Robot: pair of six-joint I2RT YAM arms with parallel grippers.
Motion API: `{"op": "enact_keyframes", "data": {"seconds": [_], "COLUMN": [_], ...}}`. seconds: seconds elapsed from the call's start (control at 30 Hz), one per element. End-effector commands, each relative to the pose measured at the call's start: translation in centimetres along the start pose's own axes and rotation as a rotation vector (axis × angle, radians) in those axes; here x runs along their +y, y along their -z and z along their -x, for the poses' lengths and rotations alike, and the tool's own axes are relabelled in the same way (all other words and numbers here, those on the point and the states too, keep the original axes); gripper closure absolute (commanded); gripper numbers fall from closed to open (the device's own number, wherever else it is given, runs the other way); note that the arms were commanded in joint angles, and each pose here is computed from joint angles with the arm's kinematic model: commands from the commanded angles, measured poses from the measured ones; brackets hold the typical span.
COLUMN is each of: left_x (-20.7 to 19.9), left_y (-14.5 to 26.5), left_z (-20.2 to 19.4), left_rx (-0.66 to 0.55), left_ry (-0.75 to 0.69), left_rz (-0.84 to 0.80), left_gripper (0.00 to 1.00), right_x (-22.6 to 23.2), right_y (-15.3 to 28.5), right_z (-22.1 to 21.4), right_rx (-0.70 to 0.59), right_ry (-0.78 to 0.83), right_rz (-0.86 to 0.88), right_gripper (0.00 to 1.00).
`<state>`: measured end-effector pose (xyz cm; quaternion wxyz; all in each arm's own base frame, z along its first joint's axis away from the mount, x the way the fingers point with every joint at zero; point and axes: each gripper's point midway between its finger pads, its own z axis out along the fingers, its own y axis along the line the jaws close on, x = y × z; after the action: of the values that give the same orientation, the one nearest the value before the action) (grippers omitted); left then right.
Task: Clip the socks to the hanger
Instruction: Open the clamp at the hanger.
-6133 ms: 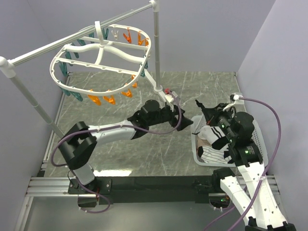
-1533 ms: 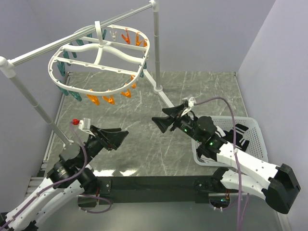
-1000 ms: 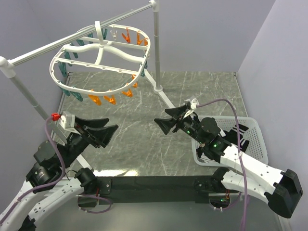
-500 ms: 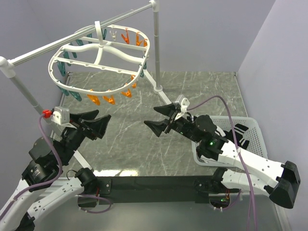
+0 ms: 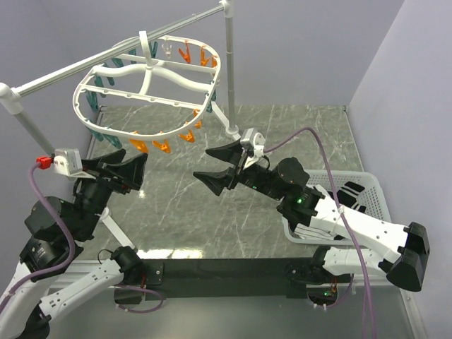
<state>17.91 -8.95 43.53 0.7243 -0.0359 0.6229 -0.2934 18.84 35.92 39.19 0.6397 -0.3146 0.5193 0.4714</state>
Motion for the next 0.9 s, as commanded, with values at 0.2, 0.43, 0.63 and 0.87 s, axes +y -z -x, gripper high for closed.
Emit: {"op": "enact_keyframes", "data": {"seconds": [0.2,0.43,0.63,0.87], "left_x": [1.2,1.4,1.4,1.0], "left_y": [-1.3,-2.5,-3.1,-3.5], "left_z": [1.4,0.6,0.1,0.3], "left_rx": [-0.019,0.029,0.048,0.050], "left_ry": [-0.039,-0.046,-0.036,-0.030], "left_rz": [0.115,0.175,0.194,0.185], "left_gripper": [0.19,0.18,0.16,0.12], "right_x": [0.7,0.8,0.8,1.1], "right_y": [-1.2,-1.5,-1.4,-1.4], "right_z": [2.6,1.8,1.7,1.5], "right_rx": [-0.054,-0.025,-0.022,-0.015], "right_ry": [0.008,-0.014,-0.011,-0.014], "right_rz": [0.011,0.019,0.018,0.026], "right_gripper": [0.21,0.21,0.21,0.21]}}
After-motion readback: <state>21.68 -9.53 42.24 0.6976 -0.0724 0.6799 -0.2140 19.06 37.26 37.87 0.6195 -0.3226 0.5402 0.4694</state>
